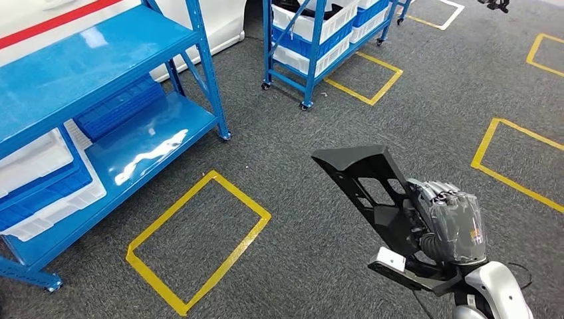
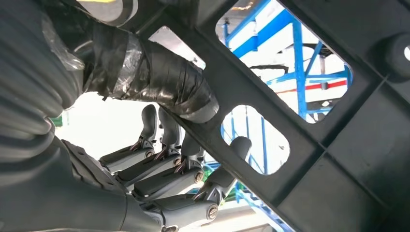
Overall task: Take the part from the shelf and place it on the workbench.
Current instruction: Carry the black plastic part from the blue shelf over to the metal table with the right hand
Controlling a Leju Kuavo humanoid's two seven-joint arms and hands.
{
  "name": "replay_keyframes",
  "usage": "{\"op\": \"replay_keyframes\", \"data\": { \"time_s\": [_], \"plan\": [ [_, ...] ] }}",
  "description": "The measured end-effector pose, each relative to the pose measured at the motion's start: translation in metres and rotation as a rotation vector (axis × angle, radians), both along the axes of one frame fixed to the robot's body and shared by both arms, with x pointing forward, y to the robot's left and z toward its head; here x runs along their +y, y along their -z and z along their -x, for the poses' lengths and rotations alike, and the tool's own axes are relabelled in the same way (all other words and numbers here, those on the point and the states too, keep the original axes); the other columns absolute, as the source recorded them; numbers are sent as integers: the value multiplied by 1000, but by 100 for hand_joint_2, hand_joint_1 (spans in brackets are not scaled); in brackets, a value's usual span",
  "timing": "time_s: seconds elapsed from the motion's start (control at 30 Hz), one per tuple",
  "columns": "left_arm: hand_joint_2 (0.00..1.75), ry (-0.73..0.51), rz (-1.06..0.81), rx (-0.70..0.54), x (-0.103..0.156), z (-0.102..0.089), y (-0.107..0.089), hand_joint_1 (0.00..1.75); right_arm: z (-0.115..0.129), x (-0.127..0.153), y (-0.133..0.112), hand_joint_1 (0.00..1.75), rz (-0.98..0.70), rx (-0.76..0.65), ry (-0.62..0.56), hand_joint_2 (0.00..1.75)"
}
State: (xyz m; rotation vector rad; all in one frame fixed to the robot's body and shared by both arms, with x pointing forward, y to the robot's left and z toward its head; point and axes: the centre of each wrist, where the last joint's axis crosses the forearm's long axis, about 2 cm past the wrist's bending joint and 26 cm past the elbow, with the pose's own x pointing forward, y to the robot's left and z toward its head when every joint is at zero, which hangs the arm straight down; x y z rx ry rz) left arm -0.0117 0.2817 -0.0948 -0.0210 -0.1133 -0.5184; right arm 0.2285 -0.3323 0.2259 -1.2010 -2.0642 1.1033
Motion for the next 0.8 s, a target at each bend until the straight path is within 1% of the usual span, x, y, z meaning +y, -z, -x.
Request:
{"op": "replay_keyframes", "data": {
  "time_s": [0.57,0.8],
  "plan": [
    [175,0,-7,-11,1,-2,0,0,-3,-1,-5,175,4,-10,8,175],
    [175,0,-6,-6,1,1,0,0,-5,1,-7,175,4,-20,13,175]
  ]
}}
